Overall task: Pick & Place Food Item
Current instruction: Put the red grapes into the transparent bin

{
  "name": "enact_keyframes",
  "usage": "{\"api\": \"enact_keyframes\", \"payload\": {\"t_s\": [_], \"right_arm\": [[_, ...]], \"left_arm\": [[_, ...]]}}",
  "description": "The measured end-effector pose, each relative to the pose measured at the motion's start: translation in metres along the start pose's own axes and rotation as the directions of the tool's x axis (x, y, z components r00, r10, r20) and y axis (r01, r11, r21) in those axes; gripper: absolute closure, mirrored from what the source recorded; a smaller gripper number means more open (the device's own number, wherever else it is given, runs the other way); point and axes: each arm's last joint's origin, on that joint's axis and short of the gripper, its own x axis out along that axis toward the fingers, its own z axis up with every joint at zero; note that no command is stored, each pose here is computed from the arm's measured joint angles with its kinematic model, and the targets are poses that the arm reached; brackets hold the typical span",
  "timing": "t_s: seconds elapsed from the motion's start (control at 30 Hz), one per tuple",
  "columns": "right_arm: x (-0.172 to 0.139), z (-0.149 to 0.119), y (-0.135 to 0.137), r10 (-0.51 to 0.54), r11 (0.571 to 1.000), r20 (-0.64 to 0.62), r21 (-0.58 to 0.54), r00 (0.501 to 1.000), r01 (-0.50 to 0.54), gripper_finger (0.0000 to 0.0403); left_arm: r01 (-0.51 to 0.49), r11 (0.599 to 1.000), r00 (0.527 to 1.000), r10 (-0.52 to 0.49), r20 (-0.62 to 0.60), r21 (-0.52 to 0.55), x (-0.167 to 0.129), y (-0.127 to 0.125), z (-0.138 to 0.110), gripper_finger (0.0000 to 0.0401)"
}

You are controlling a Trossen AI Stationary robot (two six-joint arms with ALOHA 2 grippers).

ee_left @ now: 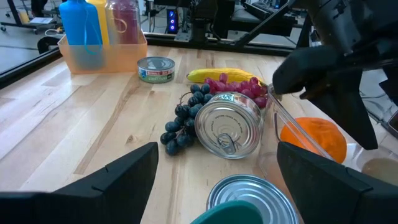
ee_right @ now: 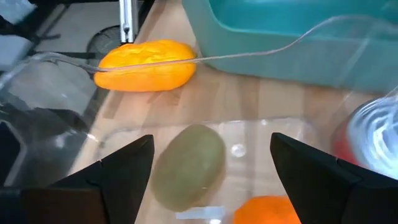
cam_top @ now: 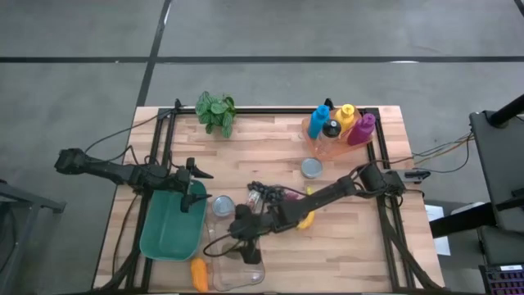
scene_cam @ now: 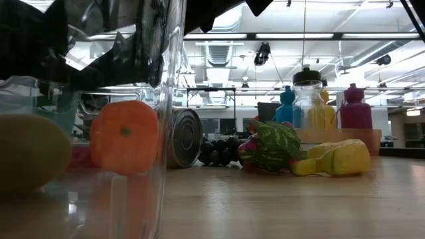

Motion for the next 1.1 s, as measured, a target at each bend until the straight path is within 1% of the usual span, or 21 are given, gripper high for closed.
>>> {"api": "enact_keyframes", "payload": {"t_s": [0.13,0.23,0.37,0.47,0.57,0.67,0.83,0.97,1.03,1.1], "right_arm": [[-0.01,0.014,0.003,-0.04,0.996,0.052,-0.079,0.998,0.044,0.0083],[-0.018,0.021,0.004,-0.055,0.993,0.075,-0.102,0.996,0.062,0.0083],[-0.026,0.024,0.003,-0.119,0.983,0.09,-0.13,0.989,0.13,0.0083],[-0.04,0.032,0.003,-0.168,0.971,0.108,-0.155,0.98,0.183,0.0083],[-0.055,0.037,0.004,-0.196,0.962,0.109,-0.173,0.975,0.212,0.0083],[-0.064,0.035,0.004,-0.223,0.954,0.102,-0.182,0.969,0.239,0.0083],[-0.088,0.031,0.008,-0.306,0.929,0.151,-0.169,0.94,0.33,0.0083],[-0.103,0.014,0.01,-0.375,0.908,0.139,-0.146,0.917,0.393,0.0083],[-0.111,0.005,0.007,-0.404,0.902,0.128,-0.109,0.906,0.418,0.0083],[-0.119,-0.002,0.003,-0.419,0.903,0.119,-0.044,0.9,0.427,0.0083]], "left_arm": [[0.0,1.0,1.0,0.0,0.001,0.0,0.0,0.0,0.0,0.0065],[0.0,1.0,1.0,0.0,0.001,0.0,0.0,0.0,0.0,0.0065],[0.0,1.0,1.0,0.0,0.001,0.0,0.0,0.0,0.0,0.0065],[0.0,1.0,1.0,0.0,0.001,0.0,0.0,0.0,0.0,0.0065],[0.0,1.0,1.0,0.0,0.0,0.0,0.0,0.0,0.0,0.0065],[0.0,1.0,1.0,0.0,0.0,0.0,0.0,0.0,0.0,0.0065],[0.0,1.0,1.0,0.0,0.0,0.0,0.0,0.0,0.0,0.0065],[0.0,1.0,1.0,0.0,0.0,0.0,0.0,0.0,0.0,0.0065],[0.0,1.0,1.0,0.0,0.0,0.0,0.0,0.0,0.0,0.0065],[0.0,1.0,1.0,0.0,0.0,0.0,0.0,0.0,0.0,0.0065]]}}
